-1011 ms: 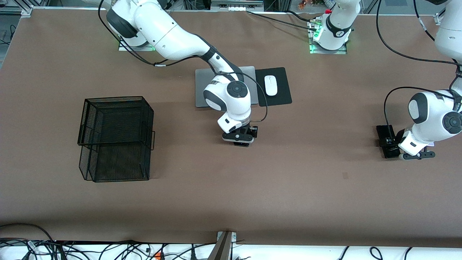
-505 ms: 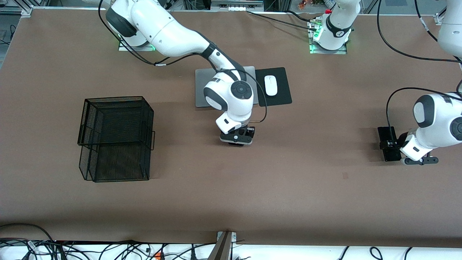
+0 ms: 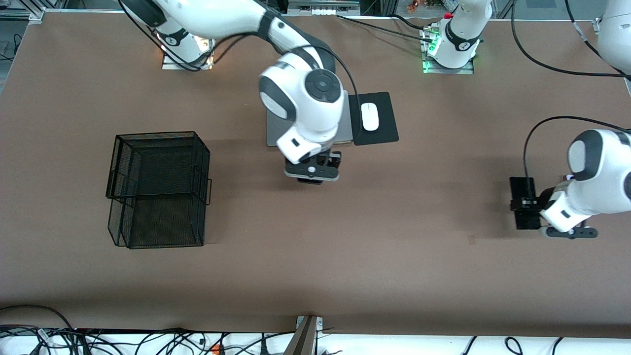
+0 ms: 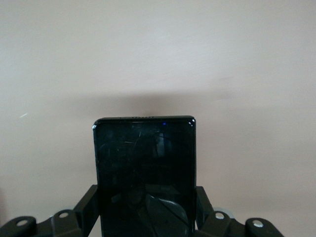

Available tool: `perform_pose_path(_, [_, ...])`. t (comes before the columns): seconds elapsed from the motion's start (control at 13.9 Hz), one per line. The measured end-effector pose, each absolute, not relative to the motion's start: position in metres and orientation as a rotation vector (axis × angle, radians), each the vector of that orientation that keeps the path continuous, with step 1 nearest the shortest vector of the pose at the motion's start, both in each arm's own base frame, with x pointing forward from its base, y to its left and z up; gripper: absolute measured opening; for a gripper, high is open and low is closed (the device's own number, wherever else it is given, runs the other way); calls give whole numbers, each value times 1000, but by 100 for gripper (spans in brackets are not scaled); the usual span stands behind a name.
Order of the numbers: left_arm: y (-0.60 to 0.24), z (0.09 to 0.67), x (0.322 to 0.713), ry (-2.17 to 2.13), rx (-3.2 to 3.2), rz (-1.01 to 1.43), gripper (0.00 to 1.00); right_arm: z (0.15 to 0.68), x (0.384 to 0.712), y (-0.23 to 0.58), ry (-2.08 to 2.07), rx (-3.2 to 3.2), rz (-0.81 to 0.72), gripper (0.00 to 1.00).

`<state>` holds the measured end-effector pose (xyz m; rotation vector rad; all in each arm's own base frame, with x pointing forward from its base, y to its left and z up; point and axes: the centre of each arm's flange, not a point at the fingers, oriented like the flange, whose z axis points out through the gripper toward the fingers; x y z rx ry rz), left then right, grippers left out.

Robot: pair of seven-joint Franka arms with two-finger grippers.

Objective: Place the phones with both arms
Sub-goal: 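Lift the flip phone with the right gripper while the left gripper lifts the tall phone, then drop the flip phone into the organizer while the left gripper sets down the tall phone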

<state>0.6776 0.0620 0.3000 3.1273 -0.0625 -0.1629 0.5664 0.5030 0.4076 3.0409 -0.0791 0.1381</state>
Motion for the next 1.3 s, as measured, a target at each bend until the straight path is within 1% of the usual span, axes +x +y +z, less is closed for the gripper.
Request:
perform_pose_path(0.14, [0,306,683,-121,3105,-152,80,443,581,459,-1,3030,70,81])
perform_pose_path(0.29, [-60,307,683,-125,3046,-163,80,464,597,404,57,3043,5,81])
perform_pose_path(0.43, [-118,299,677,-149,2987,-201,80,475,608,337,127,3036,-24,81])
perform_pose_path(0.58, [-191,287,668,-131,2964,-237,80,476,609,269,194,3027,-12,81])
perform_pose_path(0.72, [-267,278,658,-69,2956,-242,80,469,600,202,238,3035,-21,81])
perform_pose_path(0.94, [-368,258,633,51,2911,-169,80,449,587,111,288,3055,-39,81])
perform_pose_path(1.15, [-423,225,611,145,2853,-115,80,408,578,34,305,3109,-3,81])
perform_pose_path(1.3, [-446,204,598,179,2829,-110,80,374,569,5,282,3131,4,81])
